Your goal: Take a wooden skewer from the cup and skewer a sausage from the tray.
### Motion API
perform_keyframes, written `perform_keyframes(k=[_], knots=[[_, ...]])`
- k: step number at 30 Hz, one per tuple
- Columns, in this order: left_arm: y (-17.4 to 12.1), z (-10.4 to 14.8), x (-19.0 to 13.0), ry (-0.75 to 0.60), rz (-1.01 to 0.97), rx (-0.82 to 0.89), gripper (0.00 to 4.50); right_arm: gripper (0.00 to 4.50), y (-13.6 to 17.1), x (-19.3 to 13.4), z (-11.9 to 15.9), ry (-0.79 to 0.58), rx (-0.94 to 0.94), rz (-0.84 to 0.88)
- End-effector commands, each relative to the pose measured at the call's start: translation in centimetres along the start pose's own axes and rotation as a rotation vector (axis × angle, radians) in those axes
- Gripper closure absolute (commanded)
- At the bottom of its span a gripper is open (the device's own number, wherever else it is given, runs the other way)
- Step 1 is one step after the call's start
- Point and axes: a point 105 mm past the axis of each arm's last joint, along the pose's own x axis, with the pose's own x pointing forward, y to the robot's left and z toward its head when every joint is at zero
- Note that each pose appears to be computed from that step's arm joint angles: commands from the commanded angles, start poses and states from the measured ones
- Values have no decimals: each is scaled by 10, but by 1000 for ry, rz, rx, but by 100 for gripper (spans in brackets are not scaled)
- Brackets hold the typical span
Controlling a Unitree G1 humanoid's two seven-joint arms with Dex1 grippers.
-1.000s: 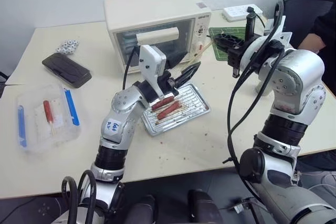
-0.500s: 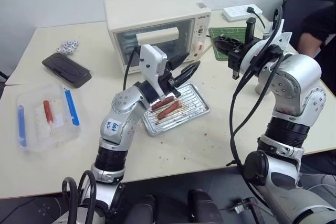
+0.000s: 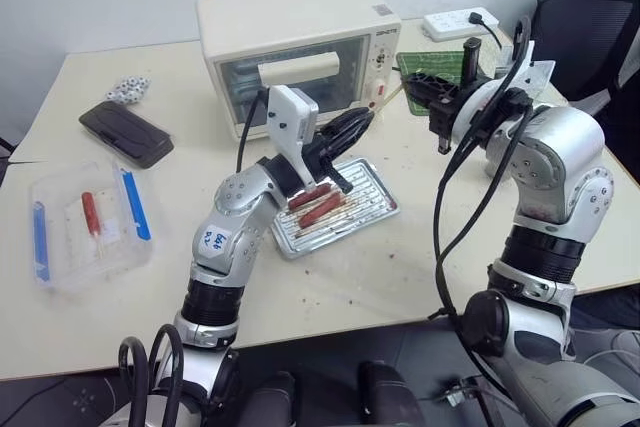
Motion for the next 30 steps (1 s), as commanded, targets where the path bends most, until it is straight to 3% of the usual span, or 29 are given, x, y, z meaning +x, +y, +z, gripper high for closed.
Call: perform_keyframes(k=[1,4,15,23,30], knots=[[-5,17,3,-51,-25,45,276,450,21,-6,-3,-12,-25,63],[-3,13,3,-34,-16,49,190,450,22,-5,-4,-12,-22,63],[-4,7,10,-37,-23,27,190,450,24,-5,-4,-17,-19,64],[-3,10,9,-42,-19,22,431,450,24,-5,-4,-17,-18,65],[-1,9,7,-33,-9,22,445,450,28,-5,-5,-19,-20,81]])
